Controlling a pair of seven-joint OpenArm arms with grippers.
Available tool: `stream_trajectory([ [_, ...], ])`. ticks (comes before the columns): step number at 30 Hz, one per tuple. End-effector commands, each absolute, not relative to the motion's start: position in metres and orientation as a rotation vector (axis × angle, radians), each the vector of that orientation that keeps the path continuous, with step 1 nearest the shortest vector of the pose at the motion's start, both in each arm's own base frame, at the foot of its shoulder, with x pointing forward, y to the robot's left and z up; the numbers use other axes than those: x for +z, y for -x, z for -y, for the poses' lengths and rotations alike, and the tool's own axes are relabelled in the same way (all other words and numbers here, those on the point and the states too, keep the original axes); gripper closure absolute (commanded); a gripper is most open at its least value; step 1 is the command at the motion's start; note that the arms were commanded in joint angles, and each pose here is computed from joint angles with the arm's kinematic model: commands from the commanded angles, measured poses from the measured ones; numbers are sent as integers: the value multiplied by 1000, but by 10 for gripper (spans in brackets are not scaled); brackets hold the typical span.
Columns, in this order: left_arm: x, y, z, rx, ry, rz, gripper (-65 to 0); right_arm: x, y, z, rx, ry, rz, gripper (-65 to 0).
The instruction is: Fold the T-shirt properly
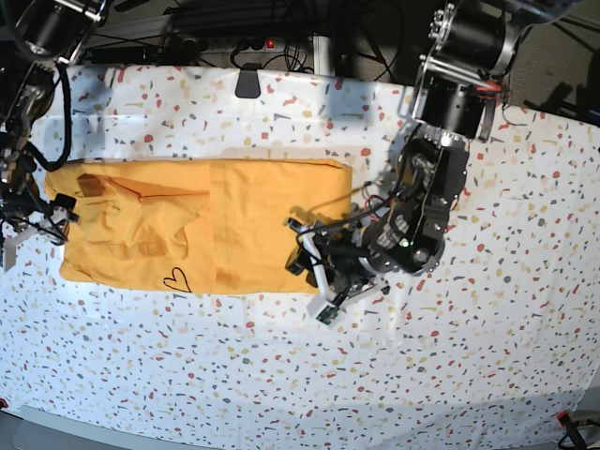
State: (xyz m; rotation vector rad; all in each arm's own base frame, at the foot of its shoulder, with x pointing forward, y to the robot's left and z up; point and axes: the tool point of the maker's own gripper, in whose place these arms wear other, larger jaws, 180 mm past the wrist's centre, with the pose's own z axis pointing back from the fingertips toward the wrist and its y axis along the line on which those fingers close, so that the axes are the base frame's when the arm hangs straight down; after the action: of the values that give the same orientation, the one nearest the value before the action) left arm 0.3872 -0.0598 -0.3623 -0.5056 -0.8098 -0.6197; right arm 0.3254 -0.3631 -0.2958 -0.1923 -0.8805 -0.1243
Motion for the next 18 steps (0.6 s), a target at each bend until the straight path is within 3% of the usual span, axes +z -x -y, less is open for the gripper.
stream_trajectory([
  [1, -346, -394, 66, -620, 531, 864, -222, -279, -338, 372, -102, 178, 930, -428],
  [10, -382, -357, 69, -565, 580, 827, -219, -304, -362, 416, -156, -84, 841, -428],
  [18, -411, -356, 29, -535, 398, 848, -219, -305, -357, 439, -224, -121, 816, -428],
])
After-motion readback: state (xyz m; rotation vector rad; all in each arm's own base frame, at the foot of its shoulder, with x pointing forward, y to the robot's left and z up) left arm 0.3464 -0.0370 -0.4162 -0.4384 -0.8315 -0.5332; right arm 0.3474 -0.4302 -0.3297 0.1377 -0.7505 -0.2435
